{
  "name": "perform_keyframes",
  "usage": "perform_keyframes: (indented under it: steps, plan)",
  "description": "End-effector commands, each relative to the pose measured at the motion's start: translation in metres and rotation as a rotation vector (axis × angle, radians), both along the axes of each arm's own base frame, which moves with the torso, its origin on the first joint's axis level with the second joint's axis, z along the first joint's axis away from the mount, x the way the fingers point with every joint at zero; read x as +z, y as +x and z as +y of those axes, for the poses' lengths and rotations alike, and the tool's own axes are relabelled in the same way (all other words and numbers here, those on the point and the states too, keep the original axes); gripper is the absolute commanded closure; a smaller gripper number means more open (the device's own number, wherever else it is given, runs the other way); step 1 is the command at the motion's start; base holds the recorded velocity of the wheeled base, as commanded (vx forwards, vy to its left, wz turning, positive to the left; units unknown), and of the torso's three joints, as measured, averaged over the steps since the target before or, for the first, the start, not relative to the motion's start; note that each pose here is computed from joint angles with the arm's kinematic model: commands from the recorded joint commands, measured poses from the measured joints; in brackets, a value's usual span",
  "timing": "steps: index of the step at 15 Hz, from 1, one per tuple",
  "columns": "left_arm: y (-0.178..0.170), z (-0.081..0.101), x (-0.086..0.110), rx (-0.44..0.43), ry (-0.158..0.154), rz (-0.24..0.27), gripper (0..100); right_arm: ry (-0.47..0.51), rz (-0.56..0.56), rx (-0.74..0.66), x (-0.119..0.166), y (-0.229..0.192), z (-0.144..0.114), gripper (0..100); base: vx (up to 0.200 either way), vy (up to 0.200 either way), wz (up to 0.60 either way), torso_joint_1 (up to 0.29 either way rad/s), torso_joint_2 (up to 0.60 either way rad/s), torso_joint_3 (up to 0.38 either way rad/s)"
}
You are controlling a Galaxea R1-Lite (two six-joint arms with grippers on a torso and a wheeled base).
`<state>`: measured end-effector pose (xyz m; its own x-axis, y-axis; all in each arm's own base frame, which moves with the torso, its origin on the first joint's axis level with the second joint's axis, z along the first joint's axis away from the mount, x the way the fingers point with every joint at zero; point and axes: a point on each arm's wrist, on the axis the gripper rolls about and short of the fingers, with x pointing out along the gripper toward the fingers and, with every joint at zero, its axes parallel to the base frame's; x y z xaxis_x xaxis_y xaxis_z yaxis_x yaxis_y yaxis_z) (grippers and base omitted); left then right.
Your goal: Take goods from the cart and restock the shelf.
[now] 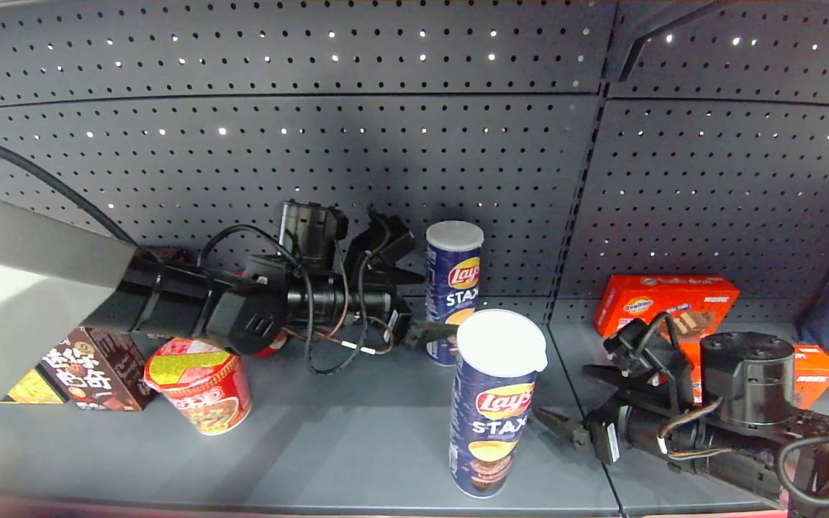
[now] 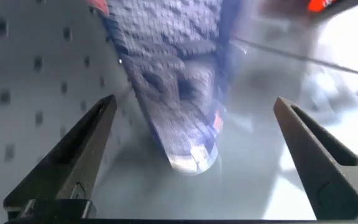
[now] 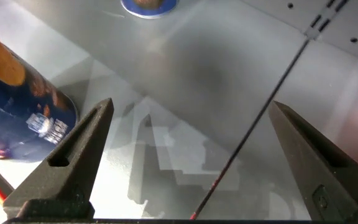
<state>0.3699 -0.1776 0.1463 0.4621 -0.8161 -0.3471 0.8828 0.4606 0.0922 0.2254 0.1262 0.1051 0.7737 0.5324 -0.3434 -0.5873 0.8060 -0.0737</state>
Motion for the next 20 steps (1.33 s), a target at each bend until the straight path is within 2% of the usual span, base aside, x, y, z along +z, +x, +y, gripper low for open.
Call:
perform_keyframes:
  steps: [1,3,6,7,10,14,20]
  plan:
    - [-0.034,0.016,0.019,0.022,0.008,-0.012,0,-0.004,0.005,0.002,-0.001,-0.004,-0.001,0,0.0,0.0,0.0,0.0,0.0,0.0]
    - [-0.049,0.023,0.02,0.057,0.023,-0.019,0,-0.008,0.002,-0.006,-0.001,-0.005,0.0,0,0.0,0.0,0.0,0.0,0.0,0.0]
    - [-0.078,0.034,0.029,0.168,0.061,-0.035,0,-0.014,0.005,0.023,0.001,-0.013,0.006,0,0.0,0.0,0.0,0.0,0.0,0.0]
    - [-0.088,0.04,0.033,0.234,0.078,-0.045,0,-0.023,0.012,0.035,0.0,-0.016,0.01,0,0.0,0.0,0.0,0.0,0.0,0.0]
    - [-0.106,0.052,0.045,0.292,0.057,-0.054,0,-0.025,0.011,0.061,-0.001,-0.019,0.018,0,0.0,0.0,0.0,0.0,0.0,0.0]
    - [-0.12,0.059,0.048,0.297,0.051,-0.066,0,-0.022,0.007,0.077,0.0,-0.018,0.023,0,0.0,0.0,0.0,0.0,0.0,0.0]
    - [-0.12,0.062,0.05,0.308,0.048,-0.07,0,-0.023,0.01,0.096,-0.002,-0.014,0.032,0,0.0,0.0,0.0,0.0,0.0,0.0]
